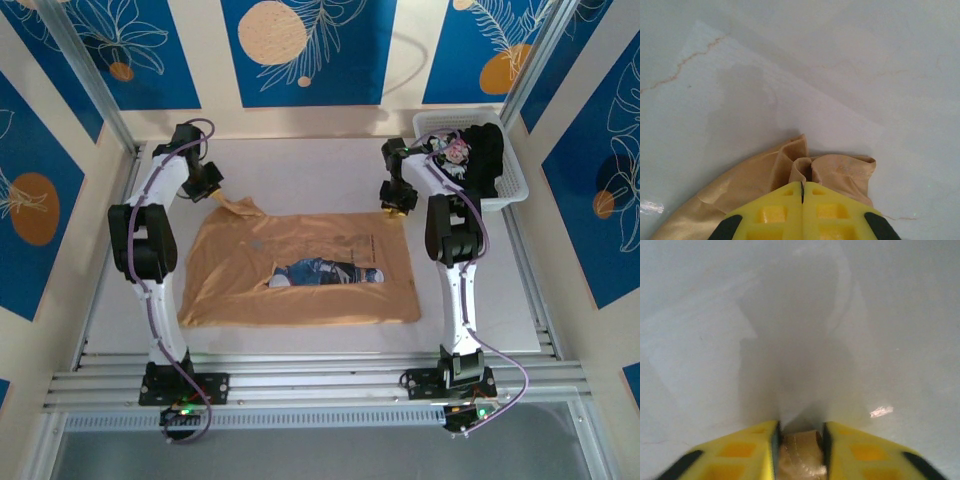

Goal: Fold and stack the t-shirts

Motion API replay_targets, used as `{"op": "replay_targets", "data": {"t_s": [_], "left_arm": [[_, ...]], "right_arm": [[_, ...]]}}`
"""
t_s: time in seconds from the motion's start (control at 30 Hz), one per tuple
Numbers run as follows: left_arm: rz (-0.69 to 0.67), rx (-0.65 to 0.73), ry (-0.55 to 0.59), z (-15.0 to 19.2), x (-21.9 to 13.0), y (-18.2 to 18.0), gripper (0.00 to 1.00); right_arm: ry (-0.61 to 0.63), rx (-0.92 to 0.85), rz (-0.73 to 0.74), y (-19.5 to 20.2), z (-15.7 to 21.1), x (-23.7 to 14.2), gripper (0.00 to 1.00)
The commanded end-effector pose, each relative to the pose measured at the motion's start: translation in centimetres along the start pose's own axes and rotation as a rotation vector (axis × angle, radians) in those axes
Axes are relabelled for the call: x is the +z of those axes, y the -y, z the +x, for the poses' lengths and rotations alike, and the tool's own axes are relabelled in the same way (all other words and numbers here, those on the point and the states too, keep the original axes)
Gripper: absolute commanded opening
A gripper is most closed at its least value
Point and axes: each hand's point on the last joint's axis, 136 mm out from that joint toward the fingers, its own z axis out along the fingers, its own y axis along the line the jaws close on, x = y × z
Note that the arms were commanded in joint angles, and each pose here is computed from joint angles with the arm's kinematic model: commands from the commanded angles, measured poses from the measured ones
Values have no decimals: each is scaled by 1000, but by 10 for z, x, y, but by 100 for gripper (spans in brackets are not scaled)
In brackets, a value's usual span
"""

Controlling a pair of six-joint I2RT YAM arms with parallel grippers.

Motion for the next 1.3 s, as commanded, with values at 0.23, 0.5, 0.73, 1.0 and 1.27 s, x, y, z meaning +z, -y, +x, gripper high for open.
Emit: {"op": "replay_targets", "data": {"t_s": [0.23, 0.5, 0.73, 1.0, 1.27], "left_arm": [[73, 56, 39, 1, -49, 23, 0], [63, 85, 43, 43, -100, 3, 0], [82, 86, 74, 85, -152, -22, 0], [-2, 60, 82, 135, -175, -71, 0], [-119, 13, 75, 178, -180, -122, 0]], "right_arm": [[45, -80, 9, -3, 1, -24, 3], [151, -186, -41, -10, 10, -60, 0], [209, -243, -75, -10, 28, -86, 0], [212, -141, 19, 33, 64, -90, 0], [195, -146, 20, 55, 98, -80, 0]]}}
